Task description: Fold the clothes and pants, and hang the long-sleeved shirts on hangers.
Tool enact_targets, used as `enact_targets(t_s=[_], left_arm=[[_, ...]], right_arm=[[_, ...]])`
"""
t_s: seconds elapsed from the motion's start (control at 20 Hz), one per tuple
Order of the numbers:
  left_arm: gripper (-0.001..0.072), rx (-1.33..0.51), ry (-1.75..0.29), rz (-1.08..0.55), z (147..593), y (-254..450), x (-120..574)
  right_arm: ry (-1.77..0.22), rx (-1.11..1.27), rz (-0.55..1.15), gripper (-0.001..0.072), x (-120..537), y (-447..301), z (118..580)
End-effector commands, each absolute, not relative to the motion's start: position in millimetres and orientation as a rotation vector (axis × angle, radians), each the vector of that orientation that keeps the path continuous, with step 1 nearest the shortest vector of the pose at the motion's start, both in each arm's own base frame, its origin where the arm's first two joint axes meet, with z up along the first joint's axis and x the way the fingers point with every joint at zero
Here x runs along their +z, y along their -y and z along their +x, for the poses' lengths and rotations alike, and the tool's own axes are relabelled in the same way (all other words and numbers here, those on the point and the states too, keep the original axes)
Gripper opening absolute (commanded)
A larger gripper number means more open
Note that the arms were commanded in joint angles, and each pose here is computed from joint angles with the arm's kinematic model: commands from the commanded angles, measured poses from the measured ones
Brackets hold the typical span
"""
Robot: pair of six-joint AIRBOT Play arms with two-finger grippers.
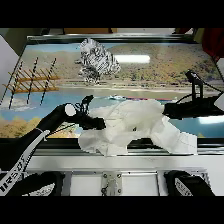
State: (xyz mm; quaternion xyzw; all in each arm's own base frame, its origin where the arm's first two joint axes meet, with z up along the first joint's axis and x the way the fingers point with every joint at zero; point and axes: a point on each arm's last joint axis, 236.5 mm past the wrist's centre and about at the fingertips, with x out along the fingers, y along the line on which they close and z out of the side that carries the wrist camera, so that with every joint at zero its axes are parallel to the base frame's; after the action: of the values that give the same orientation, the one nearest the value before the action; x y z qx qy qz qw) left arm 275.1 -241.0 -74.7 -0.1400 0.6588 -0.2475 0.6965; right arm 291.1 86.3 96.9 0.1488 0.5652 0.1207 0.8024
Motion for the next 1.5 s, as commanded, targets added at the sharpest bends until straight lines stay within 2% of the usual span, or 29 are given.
enact_targets(t_s=[0.0, 0.05, 0.15, 0.2, 0.5, 0.7, 0.75, 0.85, 0.9, 1.05, 1.25, 1.45], left_arm=[[0.0621, -0.59, -1.461, -0.387, 276.2, 259.0, -77.7], [0.0579, -0.596, -1.458, -0.382, 278.8, 262.1, -76.7], [0.0111, -0.615, -1.438, -0.379, 285.4, 266.0, -66.6], [0.0011, -0.634, -1.442, -0.367, 285.7, 267.2, -60.6], [0.0011, -0.709, -1.447, -0.369, 299.7, 259.4, -17.2], [0.0011, -0.647, -1.365, -0.43, 332.2, 232.8, 2.1], [0.0011, -0.628, -1.364, -0.445, 335.6, 227.6, 1.5], [0.0011, -0.615, -1.368, -0.456, 338.7, 222.9, -1.7], [0.0011, -0.608, -1.375, -0.462, 339.8, 221.0, -4.7], [0.0011, -0.587, -1.405, -0.481, 341.3, 212.8, -13.6], [0.0011, -0.585, -1.435, -0.486, 338.8, 212.7, -22.0], [0.0011, -0.605, -1.461, -0.466, 331.5, 222.5, -27.9]], right_arm=[[-1.216, 0.258, 0.319, 0.0012, 95.6, -86.3, 291.5], [-1.219, 0.257, 0.32, 0.0012, 94.5, -86.3, 291.9], [-1.23, 0.253, 0.325, 0.0012, 89.3, -86.1, 295.7], [-1.228, 0.248, 0.33, 0.0012, 85.5, -85.9, 301.5], [-1.122, 0.153, 0.447, 0.0012, 58.7, -81.2, 384.1], [-1.003, 0.137, 0.653, 0.0013, 47.6, -94.7, 448.2], [-0.994, 0.173, 0.694, 0.0038, 42.3, -104.5, 457.3], [-0.998, 0.281, 0.729, 0.0391, 32.5, -125.3, 465.1], [-1.0, 0.32, 0.73, 0.0472, 31.0, -128.8, 465.3], [-1.06, 0.324, 0.686, 0.047, 20.3, -100.9, 452.3], [-1.216, 0.236, 0.486, 0.047, -19.5, -42.1, 420.0], [-1.164, 0.422, 0.32, 0.047, -21.6, -66.7, 424.4]])
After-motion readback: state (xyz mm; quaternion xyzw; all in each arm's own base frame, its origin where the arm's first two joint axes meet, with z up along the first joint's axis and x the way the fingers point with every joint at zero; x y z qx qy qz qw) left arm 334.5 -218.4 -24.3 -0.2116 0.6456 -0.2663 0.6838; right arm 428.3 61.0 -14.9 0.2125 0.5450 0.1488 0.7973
